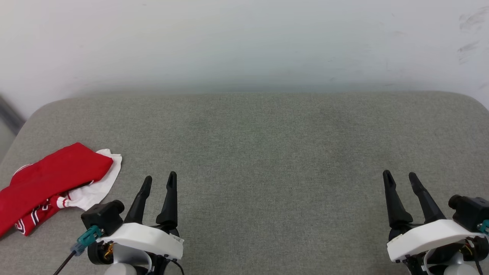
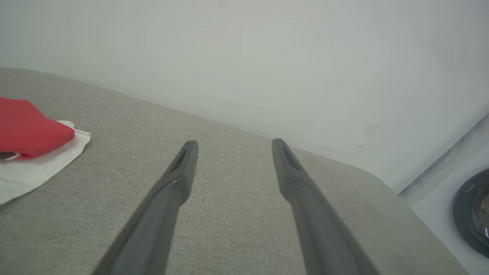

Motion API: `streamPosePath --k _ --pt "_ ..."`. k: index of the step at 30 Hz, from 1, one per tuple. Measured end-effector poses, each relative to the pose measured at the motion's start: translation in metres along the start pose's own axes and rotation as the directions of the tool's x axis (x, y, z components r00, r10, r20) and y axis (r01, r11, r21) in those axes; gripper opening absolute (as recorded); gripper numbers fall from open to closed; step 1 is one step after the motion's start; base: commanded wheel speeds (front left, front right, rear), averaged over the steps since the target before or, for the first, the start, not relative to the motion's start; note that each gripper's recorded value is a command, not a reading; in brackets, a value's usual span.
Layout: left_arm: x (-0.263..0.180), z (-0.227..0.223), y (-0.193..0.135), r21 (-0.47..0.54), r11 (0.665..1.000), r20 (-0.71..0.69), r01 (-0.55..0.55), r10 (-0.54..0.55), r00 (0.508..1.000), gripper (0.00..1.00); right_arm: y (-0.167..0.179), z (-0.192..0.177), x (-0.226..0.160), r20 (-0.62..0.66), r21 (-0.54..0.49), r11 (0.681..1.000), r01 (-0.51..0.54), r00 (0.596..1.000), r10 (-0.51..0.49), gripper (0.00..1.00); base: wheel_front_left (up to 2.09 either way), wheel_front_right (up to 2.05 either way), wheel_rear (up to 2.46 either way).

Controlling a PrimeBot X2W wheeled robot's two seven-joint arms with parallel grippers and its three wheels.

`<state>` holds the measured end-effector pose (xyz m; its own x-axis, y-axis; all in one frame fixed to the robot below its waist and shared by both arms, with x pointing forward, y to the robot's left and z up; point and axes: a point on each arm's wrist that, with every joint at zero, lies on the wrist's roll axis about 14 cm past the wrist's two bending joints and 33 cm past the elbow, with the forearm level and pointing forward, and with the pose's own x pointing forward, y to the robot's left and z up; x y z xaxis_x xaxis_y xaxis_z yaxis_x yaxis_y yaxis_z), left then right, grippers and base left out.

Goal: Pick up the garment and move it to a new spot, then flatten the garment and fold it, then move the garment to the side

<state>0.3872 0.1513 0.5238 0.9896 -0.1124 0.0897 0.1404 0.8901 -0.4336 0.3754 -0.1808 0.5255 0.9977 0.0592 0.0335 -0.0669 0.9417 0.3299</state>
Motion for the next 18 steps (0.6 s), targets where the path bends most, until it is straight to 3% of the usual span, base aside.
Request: streamPosePath --k 18 --pt "0.0009 -0.0012 -0.0056 0.171 0.985 0.004 0.033 -0.034 0.999 1.00 0.0020 0.0016 -0.0025 -0.009 -0.167 0.986 -0.009 1.000 0.007 1.00 0.00 0.00 0.00"
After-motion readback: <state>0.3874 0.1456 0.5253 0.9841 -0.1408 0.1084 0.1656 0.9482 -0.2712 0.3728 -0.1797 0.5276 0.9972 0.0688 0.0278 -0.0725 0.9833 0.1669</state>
